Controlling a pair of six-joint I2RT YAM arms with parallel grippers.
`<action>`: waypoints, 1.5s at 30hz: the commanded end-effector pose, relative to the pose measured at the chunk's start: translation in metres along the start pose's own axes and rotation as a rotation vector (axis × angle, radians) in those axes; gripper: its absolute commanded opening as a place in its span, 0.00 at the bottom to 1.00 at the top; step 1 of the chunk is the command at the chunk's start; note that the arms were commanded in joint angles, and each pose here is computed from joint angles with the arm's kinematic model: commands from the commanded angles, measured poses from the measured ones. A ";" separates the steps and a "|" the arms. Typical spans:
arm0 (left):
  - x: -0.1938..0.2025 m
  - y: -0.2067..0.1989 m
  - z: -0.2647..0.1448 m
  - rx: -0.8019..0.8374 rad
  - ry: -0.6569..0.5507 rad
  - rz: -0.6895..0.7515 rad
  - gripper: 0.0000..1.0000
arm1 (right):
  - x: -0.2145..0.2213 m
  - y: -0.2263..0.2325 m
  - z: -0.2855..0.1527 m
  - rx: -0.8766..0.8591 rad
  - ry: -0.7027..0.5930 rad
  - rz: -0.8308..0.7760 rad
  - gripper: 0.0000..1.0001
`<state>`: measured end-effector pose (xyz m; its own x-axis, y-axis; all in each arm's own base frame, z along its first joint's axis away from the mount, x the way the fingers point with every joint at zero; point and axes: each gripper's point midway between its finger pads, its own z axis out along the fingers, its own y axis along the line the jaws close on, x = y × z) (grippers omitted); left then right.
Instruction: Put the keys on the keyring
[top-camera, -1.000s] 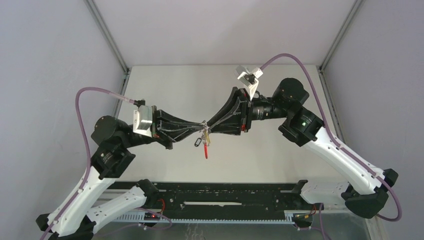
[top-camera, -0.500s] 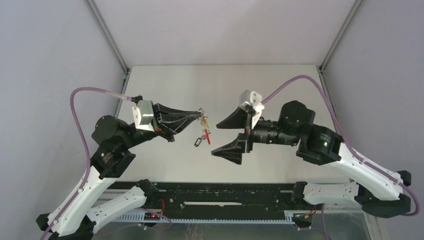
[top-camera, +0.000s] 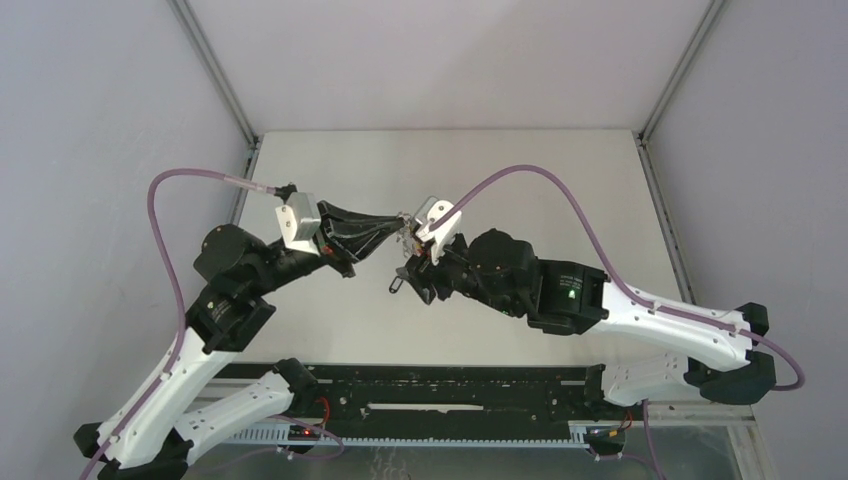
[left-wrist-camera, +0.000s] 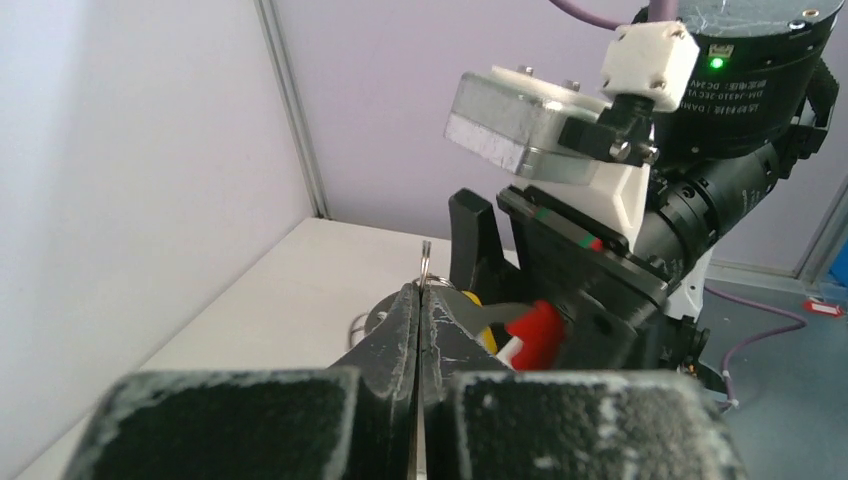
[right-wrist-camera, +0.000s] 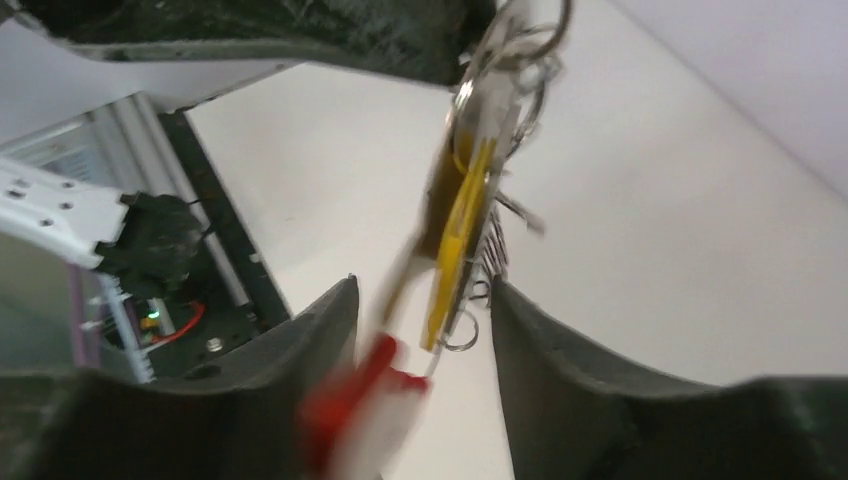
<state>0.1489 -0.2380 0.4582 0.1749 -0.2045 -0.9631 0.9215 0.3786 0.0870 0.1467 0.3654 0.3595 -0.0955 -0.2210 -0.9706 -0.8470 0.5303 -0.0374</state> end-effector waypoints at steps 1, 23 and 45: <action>-0.025 -0.002 -0.006 -0.006 -0.058 0.062 0.00 | -0.041 -0.031 -0.012 0.135 -0.132 0.059 0.45; 0.093 -0.038 -0.068 0.417 0.068 1.303 1.00 | -0.035 -0.005 -0.033 -0.616 0.162 0.893 0.01; 0.100 -0.057 -0.048 0.403 -0.242 1.940 0.66 | -0.018 -0.002 -0.020 -0.649 0.272 1.018 0.00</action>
<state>0.1086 -0.2334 0.3314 0.9151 0.0687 0.3972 -0.3959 -0.0328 0.9177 0.1437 0.3530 0.3718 -0.9112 -0.1396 -0.3875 -0.4034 0.1122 0.9081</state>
